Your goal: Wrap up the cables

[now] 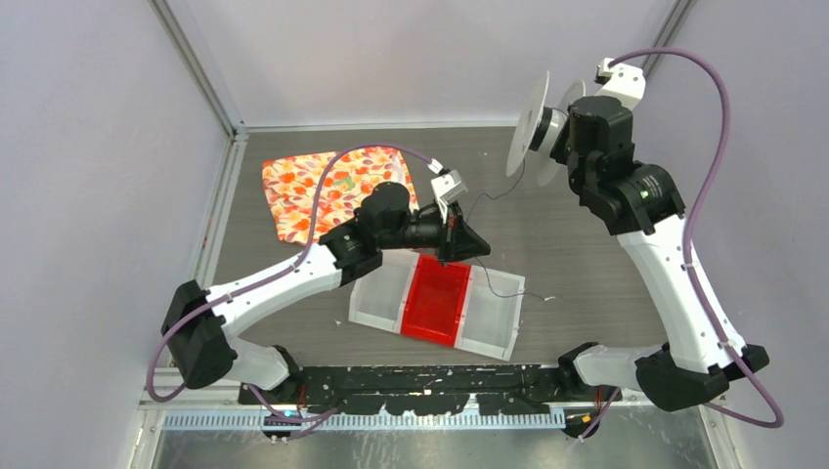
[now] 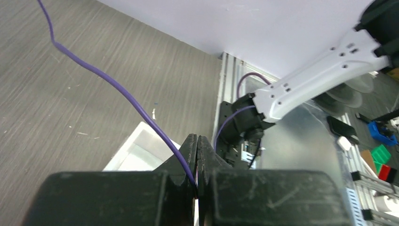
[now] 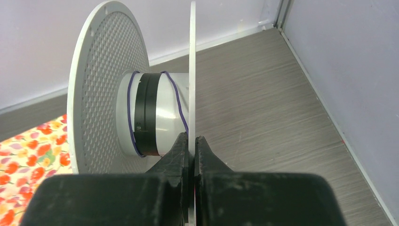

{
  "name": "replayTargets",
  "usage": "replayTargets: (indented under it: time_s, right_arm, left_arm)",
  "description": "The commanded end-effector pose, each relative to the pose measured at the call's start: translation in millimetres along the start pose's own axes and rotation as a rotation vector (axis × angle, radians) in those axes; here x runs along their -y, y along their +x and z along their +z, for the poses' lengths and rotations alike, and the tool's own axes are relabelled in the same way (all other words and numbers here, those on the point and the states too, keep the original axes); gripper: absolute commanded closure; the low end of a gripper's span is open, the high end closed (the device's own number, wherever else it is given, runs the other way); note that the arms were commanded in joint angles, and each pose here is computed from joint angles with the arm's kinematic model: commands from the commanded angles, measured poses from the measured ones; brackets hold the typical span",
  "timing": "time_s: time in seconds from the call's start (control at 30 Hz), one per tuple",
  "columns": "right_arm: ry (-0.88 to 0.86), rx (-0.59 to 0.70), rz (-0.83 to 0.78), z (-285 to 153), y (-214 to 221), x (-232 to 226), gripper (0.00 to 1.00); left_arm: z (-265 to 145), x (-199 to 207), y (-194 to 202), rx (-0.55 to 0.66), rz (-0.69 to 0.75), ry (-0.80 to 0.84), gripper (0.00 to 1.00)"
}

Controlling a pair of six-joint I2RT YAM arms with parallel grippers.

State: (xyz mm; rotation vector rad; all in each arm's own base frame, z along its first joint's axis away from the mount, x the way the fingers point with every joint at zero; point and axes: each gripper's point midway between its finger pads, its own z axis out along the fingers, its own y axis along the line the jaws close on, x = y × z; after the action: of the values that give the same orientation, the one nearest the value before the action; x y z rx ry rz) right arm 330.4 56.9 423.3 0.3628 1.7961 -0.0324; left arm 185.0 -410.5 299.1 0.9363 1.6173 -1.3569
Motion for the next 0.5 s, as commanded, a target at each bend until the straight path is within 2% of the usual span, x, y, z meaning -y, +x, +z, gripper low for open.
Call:
replayTargets:
  time_s: [0.0, 0.23, 0.47]
  right_arm:
    - [0.022, 0.071, 0.034, 9.8, -15.8, -4.0, 0.99]
    - [-0.03, -0.038, -0.006, 20.1, 20.4, -16.7, 1.0]
    - [-0.21, -0.195, -0.001, -1.0, 57.2, -37.1, 0.99]
  left_arm:
    - [-23.0, 42.8, -30.0, -0.016, 0.008, 0.09, 1.0]
    - [-40.6, 77.6, -77.6, 0.044, 0.079, 0.157, 1.0]
    - [-43.1, 83.0, -116.0, 0.111, 0.251, 0.142, 1.0]
